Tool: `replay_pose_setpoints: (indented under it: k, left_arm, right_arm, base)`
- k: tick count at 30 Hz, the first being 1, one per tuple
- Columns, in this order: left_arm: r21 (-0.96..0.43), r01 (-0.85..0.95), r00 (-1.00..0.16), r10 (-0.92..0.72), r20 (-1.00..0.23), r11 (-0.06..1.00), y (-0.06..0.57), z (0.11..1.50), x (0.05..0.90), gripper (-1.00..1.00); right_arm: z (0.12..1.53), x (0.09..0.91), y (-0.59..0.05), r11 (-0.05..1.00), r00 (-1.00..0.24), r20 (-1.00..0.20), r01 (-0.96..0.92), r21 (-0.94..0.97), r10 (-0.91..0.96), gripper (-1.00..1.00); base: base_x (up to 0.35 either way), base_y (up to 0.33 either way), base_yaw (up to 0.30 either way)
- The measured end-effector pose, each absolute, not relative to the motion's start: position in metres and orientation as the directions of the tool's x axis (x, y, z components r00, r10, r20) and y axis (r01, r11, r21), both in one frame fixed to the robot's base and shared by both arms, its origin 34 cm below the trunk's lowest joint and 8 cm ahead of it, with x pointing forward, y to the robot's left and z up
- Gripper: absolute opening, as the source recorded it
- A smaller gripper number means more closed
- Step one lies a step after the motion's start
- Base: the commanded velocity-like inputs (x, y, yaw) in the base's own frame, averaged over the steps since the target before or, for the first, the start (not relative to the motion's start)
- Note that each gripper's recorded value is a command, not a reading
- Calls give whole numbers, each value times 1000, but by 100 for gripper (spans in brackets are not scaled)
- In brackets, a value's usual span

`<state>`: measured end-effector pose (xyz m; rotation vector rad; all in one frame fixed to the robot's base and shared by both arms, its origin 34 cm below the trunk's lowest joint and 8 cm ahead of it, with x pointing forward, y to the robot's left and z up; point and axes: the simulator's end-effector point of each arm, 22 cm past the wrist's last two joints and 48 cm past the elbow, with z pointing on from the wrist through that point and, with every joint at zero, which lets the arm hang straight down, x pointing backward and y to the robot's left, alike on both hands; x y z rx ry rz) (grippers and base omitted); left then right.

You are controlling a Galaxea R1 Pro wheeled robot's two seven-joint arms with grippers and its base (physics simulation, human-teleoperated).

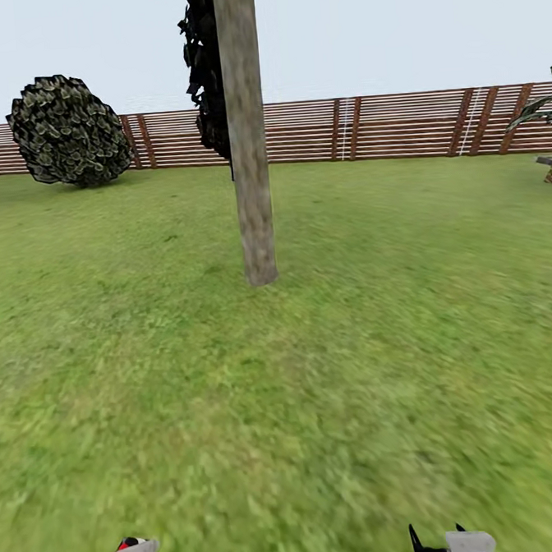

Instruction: In the garden, pick up the pesticide atomizer on the floor and spray pesticide onto both trees until each tree trunk is fully covered.

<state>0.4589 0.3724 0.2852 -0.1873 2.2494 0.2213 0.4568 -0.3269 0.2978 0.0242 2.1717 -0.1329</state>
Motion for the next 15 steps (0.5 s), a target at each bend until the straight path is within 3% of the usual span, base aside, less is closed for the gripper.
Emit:
replay_pose_setpoints:
  k: [15]
  left_arm:
    - [96, -209, -631, -60, -773, 973, 372, 285, 459, -100]
  right_arm:
    - [298, 457, -327, 994, -568, -822, 66, -87, -34, 100]
  base:
    - [338, 0, 0]
